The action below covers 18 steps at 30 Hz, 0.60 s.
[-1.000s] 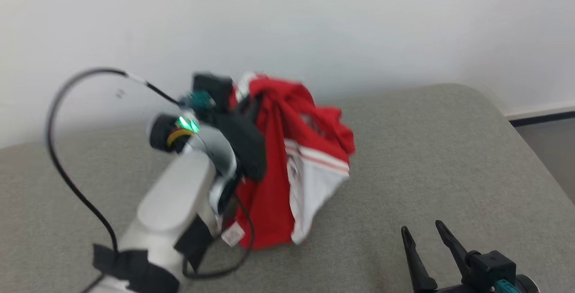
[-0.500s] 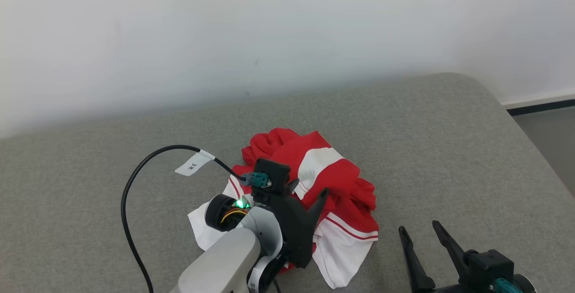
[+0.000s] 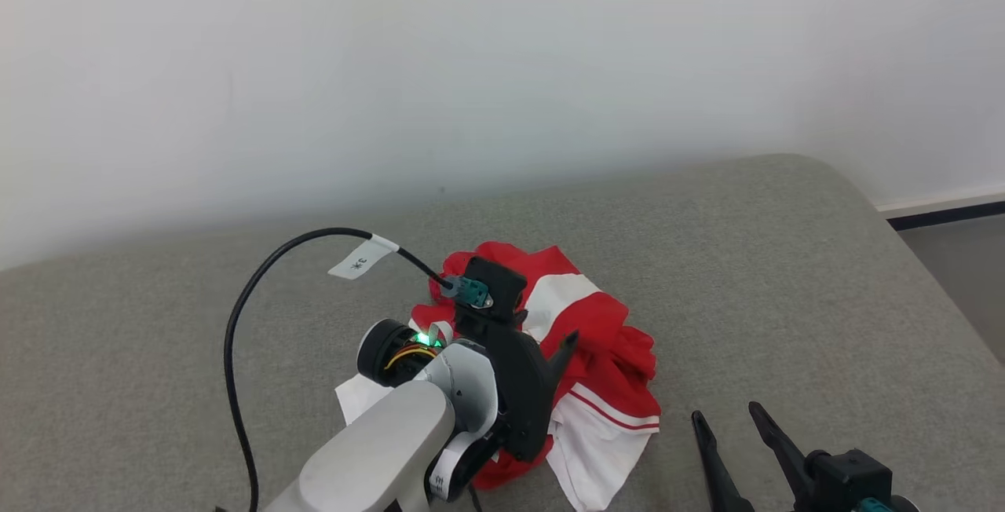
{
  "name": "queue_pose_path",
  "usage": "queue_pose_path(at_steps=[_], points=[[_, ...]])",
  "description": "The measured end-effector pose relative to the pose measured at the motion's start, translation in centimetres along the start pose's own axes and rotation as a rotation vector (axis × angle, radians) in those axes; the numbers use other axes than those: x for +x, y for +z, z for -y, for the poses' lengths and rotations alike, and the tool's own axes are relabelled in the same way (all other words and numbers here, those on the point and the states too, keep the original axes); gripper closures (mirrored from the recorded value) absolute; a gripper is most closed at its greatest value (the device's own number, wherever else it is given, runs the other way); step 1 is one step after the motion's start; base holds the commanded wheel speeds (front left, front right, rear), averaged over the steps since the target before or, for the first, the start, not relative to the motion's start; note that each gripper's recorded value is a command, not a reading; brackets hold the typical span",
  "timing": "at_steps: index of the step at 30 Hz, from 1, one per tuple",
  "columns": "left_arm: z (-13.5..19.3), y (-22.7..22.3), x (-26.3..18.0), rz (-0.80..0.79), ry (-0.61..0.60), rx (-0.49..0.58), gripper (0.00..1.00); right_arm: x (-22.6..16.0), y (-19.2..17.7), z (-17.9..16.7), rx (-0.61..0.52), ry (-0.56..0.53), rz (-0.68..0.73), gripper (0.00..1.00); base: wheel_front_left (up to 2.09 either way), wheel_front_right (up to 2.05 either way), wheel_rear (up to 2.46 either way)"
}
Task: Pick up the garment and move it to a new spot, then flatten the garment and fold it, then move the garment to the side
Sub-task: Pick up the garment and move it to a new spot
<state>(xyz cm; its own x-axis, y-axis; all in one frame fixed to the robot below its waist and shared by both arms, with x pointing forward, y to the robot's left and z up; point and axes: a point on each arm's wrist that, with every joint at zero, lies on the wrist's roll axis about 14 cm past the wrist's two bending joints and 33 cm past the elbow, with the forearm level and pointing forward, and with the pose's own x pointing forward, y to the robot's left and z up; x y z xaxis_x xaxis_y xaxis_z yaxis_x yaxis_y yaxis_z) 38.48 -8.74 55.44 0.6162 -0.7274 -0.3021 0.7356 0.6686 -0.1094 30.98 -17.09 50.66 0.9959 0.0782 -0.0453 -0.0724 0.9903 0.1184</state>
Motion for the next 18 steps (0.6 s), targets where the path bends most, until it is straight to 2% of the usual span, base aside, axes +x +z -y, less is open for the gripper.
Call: queue_pose_path(at_steps=[11, 18], points=[[-0.2, -0.4, 2.8, -0.181, 0.031, 0.07, 0.0, -2.1, -0.4, 2.7, 0.015, -0.104, -0.005, 0.0, 0.0, 0.0, 0.0], [-0.2, -2.3, 4.1, -0.281, 0.02, 0.097, 0.0, -3.2, -0.9, 4.2, 0.024, -0.169, -0.015, 0.0, 0.0, 0.0, 0.0]])
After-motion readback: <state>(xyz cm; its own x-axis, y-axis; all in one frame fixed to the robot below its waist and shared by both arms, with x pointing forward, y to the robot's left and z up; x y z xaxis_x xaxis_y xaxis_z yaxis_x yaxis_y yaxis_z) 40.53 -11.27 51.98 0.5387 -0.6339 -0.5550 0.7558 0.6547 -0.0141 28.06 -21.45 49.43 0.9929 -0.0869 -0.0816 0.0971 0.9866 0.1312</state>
